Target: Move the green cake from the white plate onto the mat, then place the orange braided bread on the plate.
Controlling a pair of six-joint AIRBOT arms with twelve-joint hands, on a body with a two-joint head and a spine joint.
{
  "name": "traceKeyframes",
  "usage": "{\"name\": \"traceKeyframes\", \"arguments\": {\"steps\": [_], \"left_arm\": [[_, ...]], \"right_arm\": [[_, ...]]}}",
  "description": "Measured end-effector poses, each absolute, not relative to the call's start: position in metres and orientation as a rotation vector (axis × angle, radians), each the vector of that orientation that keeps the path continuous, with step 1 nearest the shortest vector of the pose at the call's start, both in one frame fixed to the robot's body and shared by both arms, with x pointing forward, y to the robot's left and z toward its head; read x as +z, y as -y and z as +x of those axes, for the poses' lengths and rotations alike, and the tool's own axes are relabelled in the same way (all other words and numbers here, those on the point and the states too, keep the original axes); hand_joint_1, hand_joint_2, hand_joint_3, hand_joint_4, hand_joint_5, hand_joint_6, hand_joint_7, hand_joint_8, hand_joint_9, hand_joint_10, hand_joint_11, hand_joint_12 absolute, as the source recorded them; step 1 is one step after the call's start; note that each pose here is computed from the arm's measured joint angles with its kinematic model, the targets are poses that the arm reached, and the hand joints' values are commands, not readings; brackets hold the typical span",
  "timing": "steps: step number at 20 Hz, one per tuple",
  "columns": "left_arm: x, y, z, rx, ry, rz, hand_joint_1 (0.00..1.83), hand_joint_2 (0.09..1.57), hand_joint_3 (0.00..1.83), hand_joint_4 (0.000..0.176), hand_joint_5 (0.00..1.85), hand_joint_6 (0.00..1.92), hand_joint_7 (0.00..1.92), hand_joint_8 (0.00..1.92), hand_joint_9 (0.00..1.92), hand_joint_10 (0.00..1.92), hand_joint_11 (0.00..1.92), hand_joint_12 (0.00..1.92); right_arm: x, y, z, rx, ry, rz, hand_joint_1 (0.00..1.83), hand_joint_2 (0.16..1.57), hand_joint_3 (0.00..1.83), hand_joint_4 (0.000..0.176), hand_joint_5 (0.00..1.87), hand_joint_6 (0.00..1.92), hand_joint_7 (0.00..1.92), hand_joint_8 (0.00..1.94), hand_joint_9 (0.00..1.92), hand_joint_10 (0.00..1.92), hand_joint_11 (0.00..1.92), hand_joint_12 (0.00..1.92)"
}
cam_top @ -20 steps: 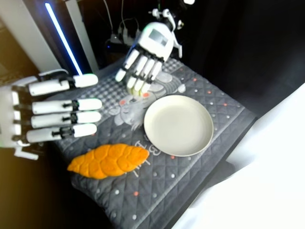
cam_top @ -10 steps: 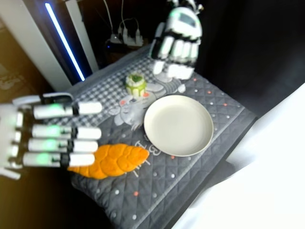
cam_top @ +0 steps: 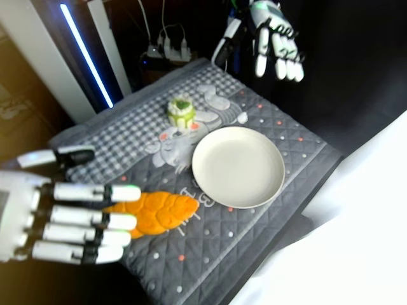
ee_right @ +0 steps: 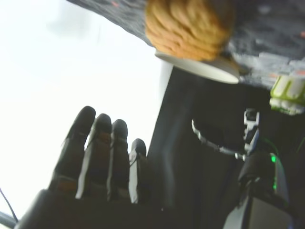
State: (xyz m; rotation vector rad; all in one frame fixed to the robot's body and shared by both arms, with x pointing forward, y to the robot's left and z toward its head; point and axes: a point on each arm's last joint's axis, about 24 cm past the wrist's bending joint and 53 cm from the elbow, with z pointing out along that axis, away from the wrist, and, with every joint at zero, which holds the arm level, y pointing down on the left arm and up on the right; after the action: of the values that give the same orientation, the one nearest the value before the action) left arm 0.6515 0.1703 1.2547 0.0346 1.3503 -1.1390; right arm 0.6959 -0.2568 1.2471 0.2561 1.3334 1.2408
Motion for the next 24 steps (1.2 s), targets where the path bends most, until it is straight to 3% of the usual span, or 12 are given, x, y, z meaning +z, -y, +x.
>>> {"name": "traceKeyframes", "arguments": {"steps": [3,5,6,7,8,9,11,15,17,20,23,24], "left_arm": [[1.257,-0.168,0.649,-1.154,-1.335,0.037,0.89,0.78,0.0,0.176,0.19,0.01,0.11,0.01,0.02,0.01,0.07,0.03],[1.256,-0.165,0.649,-1.163,-1.33,0.039,0.92,0.78,0.0,0.176,0.19,0.0,0.12,0.01,0.02,0.0,0.08,0.04],[1.255,-0.164,0.649,-1.167,-1.33,0.034,0.94,0.77,0.0,0.176,0.2,0.01,0.14,0.02,0.05,0.02,0.08,0.04],[1.253,-0.165,0.648,-1.166,-1.335,0.033,0.95,0.76,0.0,0.176,0.21,0.0,0.15,0.01,0.07,0.01,0.08,0.05],[1.248,-0.17,0.645,-1.168,-1.337,0.022,0.92,0.77,0.0,0.172,0.21,0.0,0.17,0.01,0.11,0.02,0.1,0.05],[1.243,-0.175,0.64,-1.176,-1.344,0.01,0.92,0.77,0.0,0.175,0.21,0.0,0.17,0.01,0.11,0.02,0.1,0.05],[1.233,-0.186,0.64,-1.165,-1.369,-0.029,0.96,0.75,0.0,0.176,0.22,0.0,0.17,0.01,0.08,0.0,0.06,0.04],[1.246,-0.197,0.642,-1.165,-1.314,-0.052,0.9,0.78,0.01,0.176,0.2,0.0,0.13,0.0,0.04,0.0,0.05,0.04],[1.245,-0.194,0.64,-1.167,-1.32,-0.035,0.88,0.79,0.01,0.176,0.2,0.0,0.14,0.01,0.05,0.01,0.07,0.05],[1.246,-0.193,0.639,-1.175,-1.313,-0.03,0.89,0.79,0.0,0.162,0.24,0.0,0.2,0.0,0.11,0.01,0.07,0.05],[1.25,-0.192,0.636,-1.188,-1.296,-0.03,0.97,0.74,0.0,0.175,0.25,0.01,0.21,0.0,0.13,0.01,0.1,0.06],[1.249,-0.192,0.635,-1.188,-1.296,-0.029,0.97,0.72,0.0,0.162,0.25,0.01,0.21,0.0,0.14,0.01,0.1,0.07]], "right_arm": [[1.232,0.255,0.704,1.213,-1.393,0.262,0.67,0.65,0.0,0.162,0.16,0.0,0.26,0.0,0.27,0.0,0.02,0.97],[1.225,0.258,0.71,1.178,-1.431,0.264,0.63,0.65,0.0,0.153,0.16,0.0,0.23,0.0,0.24,0.0,0.09,1.0],[1.233,0.253,0.718,1.157,-1.443,0.246,0.62,0.65,0.0,0.171,0.13,0.0,0.22,0.0,0.22,0.0,0.03,1.04],[1.246,0.242,0.723,1.155,-1.438,0.208,0.65,0.66,0.0,0.175,0.12,0.0,0.21,0.0,0.21,0.0,0.02,1.05],[1.262,0.227,0.724,1.174,-1.411,0.157,0.68,0.65,0.0,0.176,0.13,0.0,0.21,0.0,0.19,0.0,0.0,0.88],[1.273,0.207,0.723,1.205,-1.388,0.113,0.69,0.65,0.0,0.176,0.13,0.0,0.21,0.0,0.19,0.0,0.0,0.88],[1.259,0.17,0.721,1.216,-1.442,0.027,0.66,0.65,0.0,0.176,0.14,0.0,0.22,0.0,0.19,0.01,0.0,0.72],[1.238,0.173,0.731,1.152,-1.519,0.043,0.6,0.67,0.0,0.163,0.15,0.0,0.27,0.0,0.25,0.01,0.0,0.43],[1.235,0.178,0.736,1.13,-1.528,0.051,0.58,0.65,0.0,0.166,0.15,0.0,0.26,0.0,0.29,0.0,0.0,0.56],[1.225,0.175,0.739,1.11,-1.562,0.053,0.61,0.66,0.0,0.175,0.15,0.0,0.26,0.01,0.28,0.0,0.0,0.55],[1.223,0.178,0.741,1.098,-1.572,0.06,0.64,0.64,0.0,0.176,0.16,0.0,0.3,0.01,0.31,0.01,0.0,0.58],[1.223,0.178,0.741,1.096,-1.573,0.06,0.67,0.64,0.0,0.172,0.17,0.01,0.31,0.01,0.31,0.01,0.0,0.58]]}}
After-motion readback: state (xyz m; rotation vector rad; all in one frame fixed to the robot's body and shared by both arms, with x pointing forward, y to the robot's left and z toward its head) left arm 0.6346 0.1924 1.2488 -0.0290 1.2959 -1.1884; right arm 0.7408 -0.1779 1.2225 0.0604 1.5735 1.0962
